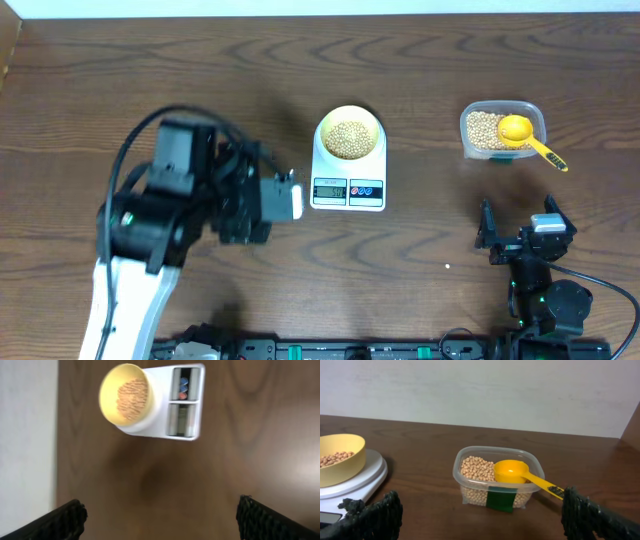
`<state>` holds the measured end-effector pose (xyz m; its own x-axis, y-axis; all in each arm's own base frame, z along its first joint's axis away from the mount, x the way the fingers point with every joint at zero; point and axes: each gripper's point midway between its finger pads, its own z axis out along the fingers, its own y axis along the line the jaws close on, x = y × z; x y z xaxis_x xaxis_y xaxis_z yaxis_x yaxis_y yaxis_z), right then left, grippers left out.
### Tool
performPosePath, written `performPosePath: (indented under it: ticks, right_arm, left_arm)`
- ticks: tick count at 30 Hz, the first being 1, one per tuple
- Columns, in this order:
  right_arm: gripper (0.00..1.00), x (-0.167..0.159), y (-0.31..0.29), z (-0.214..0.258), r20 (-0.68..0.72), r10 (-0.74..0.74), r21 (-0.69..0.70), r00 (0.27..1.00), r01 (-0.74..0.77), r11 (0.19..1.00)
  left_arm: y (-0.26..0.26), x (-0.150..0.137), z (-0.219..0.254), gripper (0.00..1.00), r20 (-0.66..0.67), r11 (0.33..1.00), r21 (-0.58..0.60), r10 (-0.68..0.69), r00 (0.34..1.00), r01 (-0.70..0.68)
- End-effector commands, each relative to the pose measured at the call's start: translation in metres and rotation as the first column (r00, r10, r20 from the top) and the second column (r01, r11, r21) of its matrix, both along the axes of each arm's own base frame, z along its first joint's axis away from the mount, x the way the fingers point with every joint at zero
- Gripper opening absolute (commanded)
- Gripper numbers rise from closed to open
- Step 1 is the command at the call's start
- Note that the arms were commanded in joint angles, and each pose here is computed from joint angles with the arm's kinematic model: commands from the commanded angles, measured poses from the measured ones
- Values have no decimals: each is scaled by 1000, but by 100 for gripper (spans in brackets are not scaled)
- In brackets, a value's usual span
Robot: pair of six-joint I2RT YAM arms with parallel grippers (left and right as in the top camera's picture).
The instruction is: Scoop item into bowl and weigh 50g on scale
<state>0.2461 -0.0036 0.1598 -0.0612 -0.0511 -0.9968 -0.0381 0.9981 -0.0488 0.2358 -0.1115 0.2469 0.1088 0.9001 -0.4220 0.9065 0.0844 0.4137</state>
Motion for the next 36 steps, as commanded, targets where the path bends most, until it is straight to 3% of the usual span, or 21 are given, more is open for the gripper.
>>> performPosePath:
  ticks: [1,4,7,12,15,22,27,36]
  right_arm:
    - [99,0,1,0,1,2,-1,1000,-2,1000]
    - [99,0,1,0,1,2,-1,1000,-2,1000]
    - [99,0,1,0,1,2,-1,1000,-2,1000]
    - [99,0,1,0,1,2,-1,1000,-2,1000]
    - [99,0,1,0,1,2,-1,1000,-2,1000]
    - [99,0,1,0,1,2,-1,1000,-2,1000]
    - [99,0,1,0,1,2,-1,1000,-2,1000]
    - [99,0,1,0,1,2,-1,1000,-2,1000]
  left_arm:
    - [3,-14,-6,98,-154,966,-95,222,963,-239]
    - [0,-17,-15,98,-183,934,-167,286,941,-316]
    - [-5,7,-27,97,-87,889,-292,341,936,-352]
    - [-4,41,-49,97,33,757,-534,464,885,-377]
    - [-3,40,-66,98,50,698,-615,499,865,-366]
    - [1,19,-102,98,41,611,-710,533,845,-351]
    - [4,6,-123,98,68,604,-728,535,842,-325]
    - [24,2,-126,98,14,527,-736,640,768,-426]
